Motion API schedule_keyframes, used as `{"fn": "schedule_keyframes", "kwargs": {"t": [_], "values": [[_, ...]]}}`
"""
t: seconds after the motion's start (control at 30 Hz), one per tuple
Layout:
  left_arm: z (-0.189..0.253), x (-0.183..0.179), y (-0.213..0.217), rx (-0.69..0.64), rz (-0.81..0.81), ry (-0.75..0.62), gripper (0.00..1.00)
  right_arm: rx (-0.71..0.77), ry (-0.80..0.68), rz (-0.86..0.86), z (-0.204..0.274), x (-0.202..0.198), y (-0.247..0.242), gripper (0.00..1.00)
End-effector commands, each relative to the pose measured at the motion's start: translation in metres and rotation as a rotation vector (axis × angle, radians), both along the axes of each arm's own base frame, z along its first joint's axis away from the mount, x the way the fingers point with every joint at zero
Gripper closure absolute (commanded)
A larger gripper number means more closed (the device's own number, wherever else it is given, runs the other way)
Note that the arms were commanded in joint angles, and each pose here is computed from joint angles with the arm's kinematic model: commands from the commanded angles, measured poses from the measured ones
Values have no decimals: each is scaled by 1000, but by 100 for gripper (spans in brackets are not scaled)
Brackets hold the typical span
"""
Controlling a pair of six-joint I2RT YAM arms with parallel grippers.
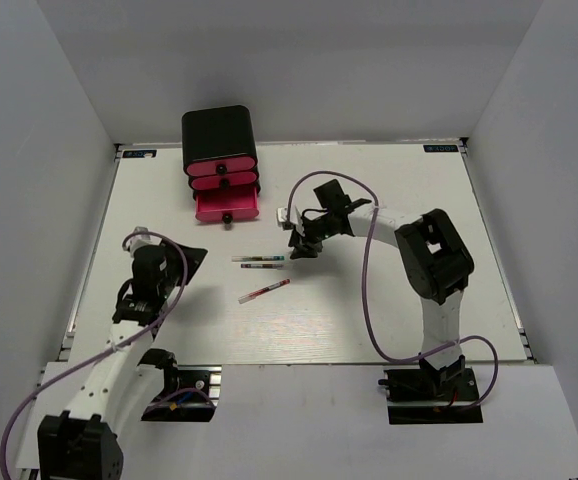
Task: Sort the stationery into containers
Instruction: Grab a piece of stationery with the right arm
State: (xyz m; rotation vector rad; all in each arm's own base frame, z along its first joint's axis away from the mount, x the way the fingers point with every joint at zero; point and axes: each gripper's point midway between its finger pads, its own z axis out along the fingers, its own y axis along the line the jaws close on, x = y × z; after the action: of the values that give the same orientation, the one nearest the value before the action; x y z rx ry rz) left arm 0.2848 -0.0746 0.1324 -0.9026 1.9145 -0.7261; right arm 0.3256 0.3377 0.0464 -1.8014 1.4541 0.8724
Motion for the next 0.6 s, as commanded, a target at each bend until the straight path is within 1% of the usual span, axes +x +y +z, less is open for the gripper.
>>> {"fn": "schedule_keyframes", "kwargs": {"t": [0.0, 0.03, 0.1, 0.23, 0.3, 0.33, 0.47, 0.57], "values": [[-25, -26, 10, 51, 13, 81, 53, -22, -42, -63, 2, 19, 9, 54], [-22, -27, 10, 50, 14, 73, 51, -25, -48, -65, 1, 20, 11, 54], [-20, -31, 10, 48, 14, 57, 51, -37, -48, -67, -4, 20, 12, 54], [-22, -36, 13, 55, 22, 71, 48, -54, -55, -54, -10, 16, 18, 54], [-18, -36, 10, 70, 3, 60, 45, -53, -53, -42, -12, 12, 23, 54], [-18, -36, 10, 70, 2, 60, 43, -54, -51, -46, -12, 12, 23, 54], [-22, -41, 5, 61, -35, 69, 40, -66, -26, -19, -18, -3, 26, 53], [-17, -43, 4, 74, -53, 45, 39, -66, -38, -15, -20, -6, 34, 53]]}}
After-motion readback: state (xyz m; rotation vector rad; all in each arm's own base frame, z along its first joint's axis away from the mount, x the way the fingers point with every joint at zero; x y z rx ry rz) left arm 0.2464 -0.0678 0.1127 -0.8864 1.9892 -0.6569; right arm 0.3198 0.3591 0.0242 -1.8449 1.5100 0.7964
